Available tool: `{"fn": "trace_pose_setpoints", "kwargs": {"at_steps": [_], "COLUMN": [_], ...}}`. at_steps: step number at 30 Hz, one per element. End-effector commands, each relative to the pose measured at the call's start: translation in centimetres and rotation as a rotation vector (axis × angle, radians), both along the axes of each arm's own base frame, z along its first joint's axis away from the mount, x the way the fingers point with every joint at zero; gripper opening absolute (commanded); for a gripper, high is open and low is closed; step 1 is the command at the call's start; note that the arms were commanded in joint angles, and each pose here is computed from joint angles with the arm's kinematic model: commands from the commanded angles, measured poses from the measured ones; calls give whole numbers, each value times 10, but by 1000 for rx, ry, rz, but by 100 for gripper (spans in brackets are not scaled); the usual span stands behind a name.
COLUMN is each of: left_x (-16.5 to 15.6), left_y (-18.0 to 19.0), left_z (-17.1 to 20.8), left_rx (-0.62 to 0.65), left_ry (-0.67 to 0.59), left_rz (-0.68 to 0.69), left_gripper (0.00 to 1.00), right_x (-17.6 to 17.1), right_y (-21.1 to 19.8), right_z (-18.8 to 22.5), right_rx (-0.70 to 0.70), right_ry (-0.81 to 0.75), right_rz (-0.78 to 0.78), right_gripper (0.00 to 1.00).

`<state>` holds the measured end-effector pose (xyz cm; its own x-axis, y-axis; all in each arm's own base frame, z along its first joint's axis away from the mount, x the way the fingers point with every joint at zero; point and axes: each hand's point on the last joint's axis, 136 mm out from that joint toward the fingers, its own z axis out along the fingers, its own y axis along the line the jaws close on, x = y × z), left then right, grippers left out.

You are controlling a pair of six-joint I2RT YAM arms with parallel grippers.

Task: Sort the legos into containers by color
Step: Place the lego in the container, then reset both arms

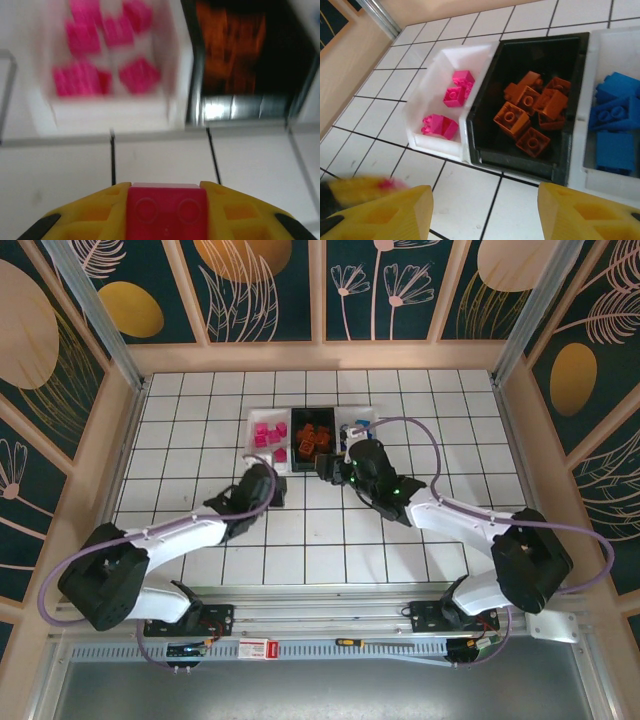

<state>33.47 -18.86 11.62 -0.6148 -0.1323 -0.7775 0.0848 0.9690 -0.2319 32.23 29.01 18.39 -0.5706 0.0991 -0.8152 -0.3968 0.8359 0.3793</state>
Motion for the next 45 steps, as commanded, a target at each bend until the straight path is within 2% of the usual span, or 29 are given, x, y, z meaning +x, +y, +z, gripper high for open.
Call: {"fn": "trace_pose_setpoints", "kwargs": {"at_steps": [1, 7, 14, 15, 18, 21, 22, 27, 30, 33, 37, 45], "left_x": [39, 104, 143, 147, 150, 144, 141, 113, 88, 65, 40, 5], "left_y": [4, 3, 12, 11, 9, 10, 11, 25, 43, 63, 97, 137], "left_z": [34, 21, 0, -3, -7, 8, 17, 76, 101, 118, 118, 80], "left_rx": [-51, -51, -23, -15, -5, -35, -49, -127, -165, -175, -135, -19], "left_ry": [-65, -12, 30, 38, 48, 16, -2, -136, -226, -303, -359, -370], "left_rz": [50, 86, 139, 137, 129, 125, 124, 132, 170, 212, 323, 428], "left_gripper": [27, 25, 26, 32, 61, 91, 99, 99, 99, 99, 99, 99], "right_x": [3, -8, -19, -20, -21, -20, -20, -17, -17, -18, -20, -19], "right_y": [-17, -30, -42, -44, -50, -57, -60, -87, -105, -123, -144, -158], "right_z": [8, 6, 6, 6, 5, 12, 16, 30, 34, 31, 25, 21], "right_rx": [30, 53, 71, 72, 56, 53, 55, 61, 43, 24, 8, -16], "right_ry": [-24, -15, -12, -14, -18, -43, -54, -112, -152, -176, -183, -221], "right_rz": [-67, -79, -92, -94, -112, -131, -138, -217, -281, -354, -446, -487], "right_gripper": [57, 57, 58, 58, 62, 66, 68, 83, 85, 91, 99, 99]}}
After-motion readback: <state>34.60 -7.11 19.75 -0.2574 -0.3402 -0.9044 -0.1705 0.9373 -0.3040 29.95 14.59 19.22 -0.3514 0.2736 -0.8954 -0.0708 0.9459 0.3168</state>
